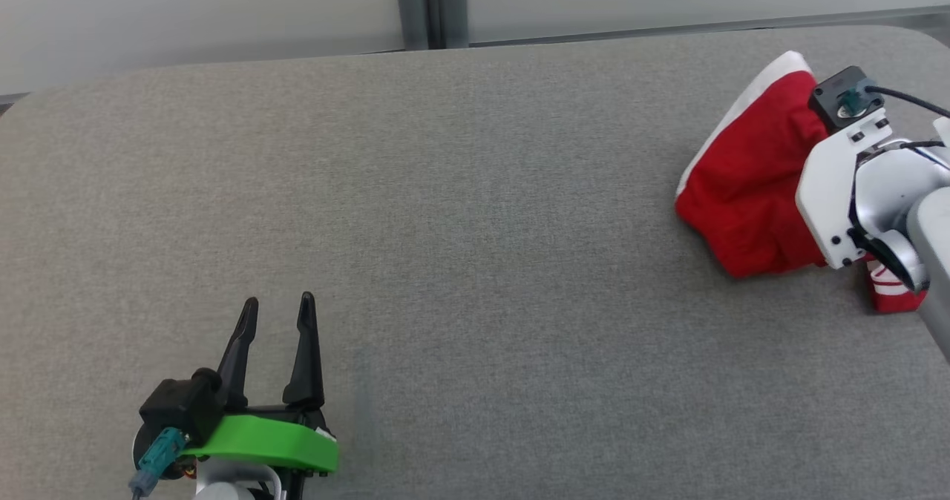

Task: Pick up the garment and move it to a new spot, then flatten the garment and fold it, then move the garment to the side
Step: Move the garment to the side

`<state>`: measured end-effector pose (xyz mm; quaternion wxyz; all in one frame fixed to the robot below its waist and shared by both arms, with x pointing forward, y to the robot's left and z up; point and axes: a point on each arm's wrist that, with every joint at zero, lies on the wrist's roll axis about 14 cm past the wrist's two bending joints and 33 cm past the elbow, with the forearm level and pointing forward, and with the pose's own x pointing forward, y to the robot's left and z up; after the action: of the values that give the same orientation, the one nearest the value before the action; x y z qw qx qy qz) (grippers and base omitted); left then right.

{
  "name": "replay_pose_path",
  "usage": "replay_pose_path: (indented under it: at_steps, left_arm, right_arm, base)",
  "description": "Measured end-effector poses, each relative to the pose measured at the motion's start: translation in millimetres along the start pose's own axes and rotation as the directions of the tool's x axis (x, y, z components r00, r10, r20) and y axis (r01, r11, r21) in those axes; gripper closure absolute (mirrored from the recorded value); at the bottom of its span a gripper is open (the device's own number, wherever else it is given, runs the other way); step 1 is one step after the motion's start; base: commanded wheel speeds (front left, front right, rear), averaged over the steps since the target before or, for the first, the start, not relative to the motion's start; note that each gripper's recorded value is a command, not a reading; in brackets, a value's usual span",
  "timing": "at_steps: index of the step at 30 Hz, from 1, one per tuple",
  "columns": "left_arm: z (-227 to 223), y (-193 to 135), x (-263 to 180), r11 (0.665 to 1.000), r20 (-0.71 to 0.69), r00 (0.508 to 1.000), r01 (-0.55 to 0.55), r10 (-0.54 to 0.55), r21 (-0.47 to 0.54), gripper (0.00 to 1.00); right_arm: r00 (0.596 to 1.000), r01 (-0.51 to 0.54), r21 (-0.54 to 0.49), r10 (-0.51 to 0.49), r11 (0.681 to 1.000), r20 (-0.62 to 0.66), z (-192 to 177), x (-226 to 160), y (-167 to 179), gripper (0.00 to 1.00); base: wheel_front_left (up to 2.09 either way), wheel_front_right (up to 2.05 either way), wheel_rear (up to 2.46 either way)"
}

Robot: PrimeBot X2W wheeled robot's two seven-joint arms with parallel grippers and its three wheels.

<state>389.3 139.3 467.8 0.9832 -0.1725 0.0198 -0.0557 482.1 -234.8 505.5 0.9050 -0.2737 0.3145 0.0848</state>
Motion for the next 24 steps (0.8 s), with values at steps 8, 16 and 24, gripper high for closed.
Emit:
replay_pose_path:
  at_steps: [8,16,24]
  left_arm:
    - [-14,-32,24,0.994,-0.032,0.994,0.109,-0.109,-0.006,0.0]
    - [-34,-22,32,0.994,-0.087,0.991,0.103,-0.1,0.028,0.0]
    - [-33,-9,43,0.994,-0.079,0.994,0.084,-0.079,0.064,0.0]
  right_arm:
    - [0.991,0.124,0.103,-0.118,0.987,-0.067,-48,-5,-58,1.0]
    - [0.965,0.243,0.131,-0.225,0.961,-0.137,-89,6,-101,1.0]
    - [0.913,0.367,0.116,-0.333,0.923,-0.237,-139,19,-131,0.0]
  base:
    - [0.0,0.0,0.0]
    - [0.0,0.0,0.0]
    - [0.0,0.0,0.0]
